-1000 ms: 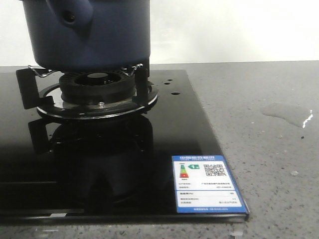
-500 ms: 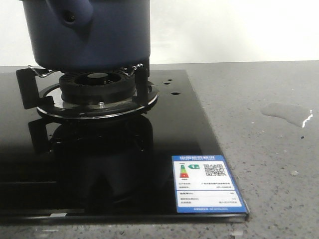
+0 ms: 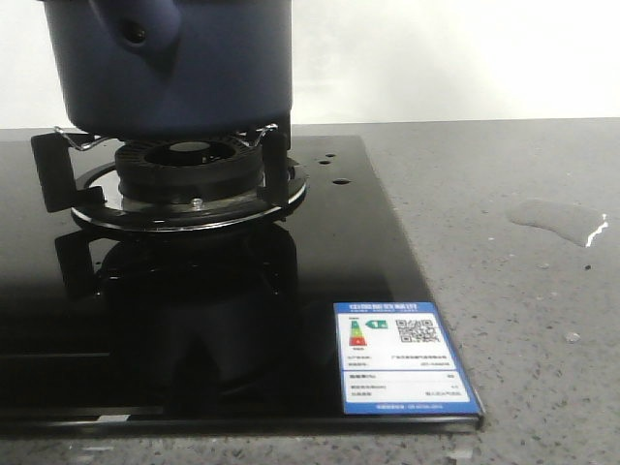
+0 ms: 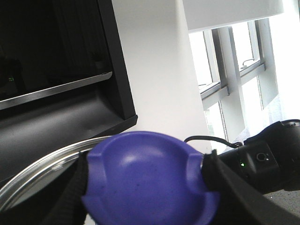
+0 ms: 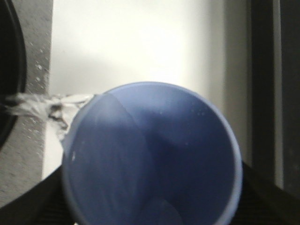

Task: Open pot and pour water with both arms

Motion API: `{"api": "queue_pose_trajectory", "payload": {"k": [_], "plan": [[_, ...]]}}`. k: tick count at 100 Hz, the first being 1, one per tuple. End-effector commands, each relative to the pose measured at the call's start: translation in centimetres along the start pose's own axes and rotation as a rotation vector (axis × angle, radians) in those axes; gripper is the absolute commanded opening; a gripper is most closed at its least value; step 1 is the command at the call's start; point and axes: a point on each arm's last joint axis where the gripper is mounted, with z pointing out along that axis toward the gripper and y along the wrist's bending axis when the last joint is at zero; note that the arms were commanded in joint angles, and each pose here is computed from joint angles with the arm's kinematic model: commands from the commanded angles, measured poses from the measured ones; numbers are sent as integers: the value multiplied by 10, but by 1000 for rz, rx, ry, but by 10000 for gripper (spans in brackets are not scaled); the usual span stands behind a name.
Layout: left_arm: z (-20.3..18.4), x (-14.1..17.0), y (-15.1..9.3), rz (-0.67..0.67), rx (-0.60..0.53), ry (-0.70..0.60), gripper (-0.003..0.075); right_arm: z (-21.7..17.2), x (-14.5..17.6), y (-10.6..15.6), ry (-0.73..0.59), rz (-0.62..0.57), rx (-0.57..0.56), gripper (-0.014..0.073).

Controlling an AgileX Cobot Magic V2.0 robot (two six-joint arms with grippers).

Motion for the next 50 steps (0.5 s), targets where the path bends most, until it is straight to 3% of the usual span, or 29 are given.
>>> {"api": "queue_pose_trajectory", "payload": {"k": [1, 50], "plan": [[-6, -25, -3, -26, -22, -109, 313, -24, -5, -38, -60, -77, 180, 268], [-6, -25, -4, -24, -18, -108, 313, -11, -7, -32, -27, -343, 222, 268]]}}
